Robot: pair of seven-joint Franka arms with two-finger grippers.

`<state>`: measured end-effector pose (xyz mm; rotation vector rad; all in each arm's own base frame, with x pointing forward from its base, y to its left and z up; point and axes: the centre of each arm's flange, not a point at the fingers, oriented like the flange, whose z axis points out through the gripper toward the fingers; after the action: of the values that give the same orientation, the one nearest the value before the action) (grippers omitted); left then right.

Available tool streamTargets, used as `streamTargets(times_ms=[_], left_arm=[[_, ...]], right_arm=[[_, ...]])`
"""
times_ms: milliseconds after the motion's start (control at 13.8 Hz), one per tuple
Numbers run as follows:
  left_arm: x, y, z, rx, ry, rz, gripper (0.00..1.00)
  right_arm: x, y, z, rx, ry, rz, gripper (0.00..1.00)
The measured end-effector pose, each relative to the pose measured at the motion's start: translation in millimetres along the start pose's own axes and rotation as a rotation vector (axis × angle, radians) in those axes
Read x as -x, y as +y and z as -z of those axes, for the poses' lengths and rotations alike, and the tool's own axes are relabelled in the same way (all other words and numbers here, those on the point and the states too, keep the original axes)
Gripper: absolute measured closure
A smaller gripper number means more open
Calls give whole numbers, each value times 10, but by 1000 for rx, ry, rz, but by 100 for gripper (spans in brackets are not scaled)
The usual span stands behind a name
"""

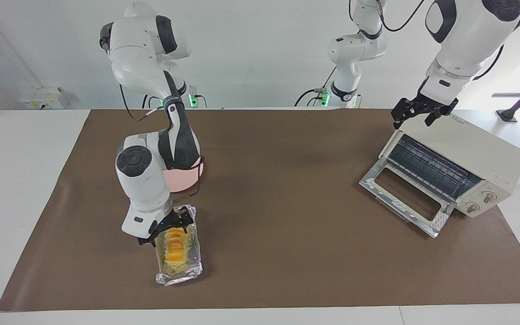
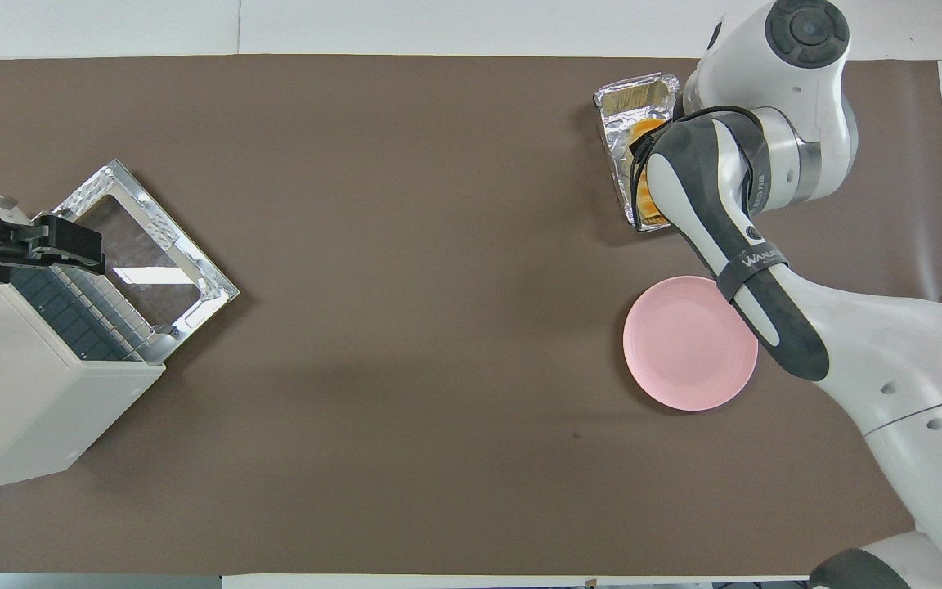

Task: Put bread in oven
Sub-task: 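Open the right gripper to release the bread in the tray, then drag the foil tray toward the table center with the right gripper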

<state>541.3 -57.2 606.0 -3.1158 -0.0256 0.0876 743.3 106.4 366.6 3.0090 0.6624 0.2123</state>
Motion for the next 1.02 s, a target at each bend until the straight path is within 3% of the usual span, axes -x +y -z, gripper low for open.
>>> streamTargets(times_ms=[218,436,800,1018], left_arm=[[0,0,0,0,0,0,0],[0,0,0,0,0,0,0],[0,0,0,0,0,0,0],[0,0,0,0,0,0,0]], right_arm=[[7,210,-39,65,46,7,0],[63,391,-163,91,49,30,0],[213,461,-460,-21,19,-54,0],[265,546,-525,-24,10,-68,4]])
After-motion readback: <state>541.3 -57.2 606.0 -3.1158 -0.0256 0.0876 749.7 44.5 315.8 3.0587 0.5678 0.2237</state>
